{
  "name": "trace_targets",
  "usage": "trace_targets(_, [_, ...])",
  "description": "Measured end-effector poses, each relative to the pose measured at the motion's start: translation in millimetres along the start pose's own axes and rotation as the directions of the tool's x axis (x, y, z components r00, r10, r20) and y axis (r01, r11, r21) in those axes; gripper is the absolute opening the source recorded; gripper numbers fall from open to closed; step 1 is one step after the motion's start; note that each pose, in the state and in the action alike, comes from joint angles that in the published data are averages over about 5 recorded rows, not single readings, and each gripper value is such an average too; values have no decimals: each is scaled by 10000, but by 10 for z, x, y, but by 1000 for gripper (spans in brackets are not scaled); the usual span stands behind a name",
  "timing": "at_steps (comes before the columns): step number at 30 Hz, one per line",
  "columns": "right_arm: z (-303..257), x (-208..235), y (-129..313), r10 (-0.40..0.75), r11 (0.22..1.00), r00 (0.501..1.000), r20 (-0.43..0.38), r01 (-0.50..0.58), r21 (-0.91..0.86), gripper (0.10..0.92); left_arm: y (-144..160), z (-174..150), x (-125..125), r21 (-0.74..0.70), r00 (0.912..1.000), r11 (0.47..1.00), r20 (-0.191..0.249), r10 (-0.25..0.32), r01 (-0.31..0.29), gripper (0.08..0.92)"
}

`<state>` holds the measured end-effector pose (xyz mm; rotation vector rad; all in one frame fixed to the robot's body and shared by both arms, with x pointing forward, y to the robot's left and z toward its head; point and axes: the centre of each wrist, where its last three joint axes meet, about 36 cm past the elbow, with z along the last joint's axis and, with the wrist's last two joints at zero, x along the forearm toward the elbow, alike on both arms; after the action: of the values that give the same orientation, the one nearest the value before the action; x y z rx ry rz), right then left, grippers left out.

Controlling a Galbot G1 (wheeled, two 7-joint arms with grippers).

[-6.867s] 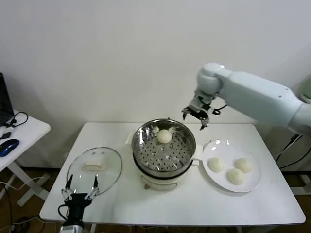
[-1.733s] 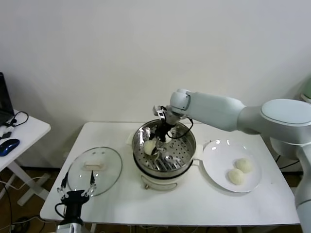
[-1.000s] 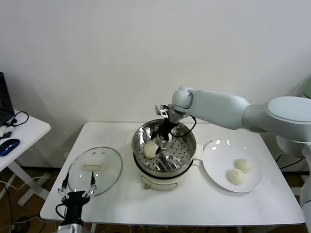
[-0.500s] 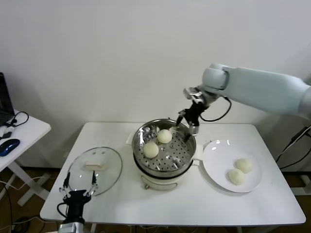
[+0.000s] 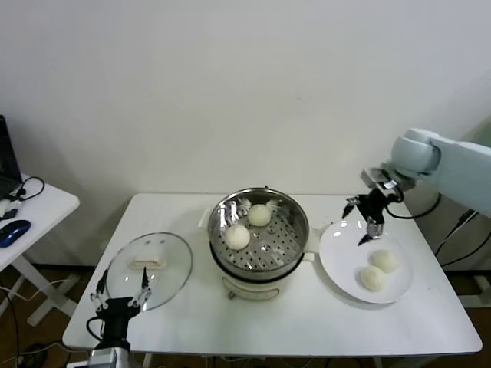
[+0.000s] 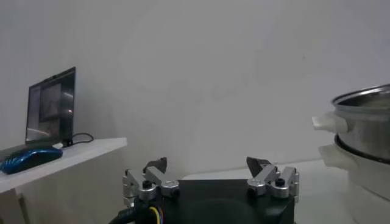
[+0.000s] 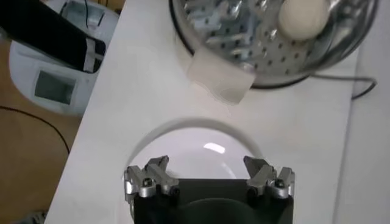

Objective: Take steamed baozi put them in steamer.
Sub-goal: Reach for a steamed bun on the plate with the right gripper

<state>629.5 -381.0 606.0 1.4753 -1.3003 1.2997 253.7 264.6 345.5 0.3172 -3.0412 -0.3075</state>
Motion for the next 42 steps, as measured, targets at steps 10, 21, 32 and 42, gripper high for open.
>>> trace_targets(10, [502,-619,269,-363,9975,9992,-185,351,-620,823,35,53,43,-72,9997,9999,-217,-138,136,823])
trace_targets(21, [793,-1061,392,-468,9935,9981,-407,423,-1058,823,29,71,20,-96,9993,9997,-294,-225,222,823])
trace_targets(32, [788,-1309,353,-614,9921,9973,-395,566,-1120,823,43,94,29,-80,9989,9995,-358,-308,305,823])
trace_targets(42, [827,-1346,376,-719,9895,9968,-353,669,-1278,823,47,128,41,-75,9987,9995,-406,-309,306,823])
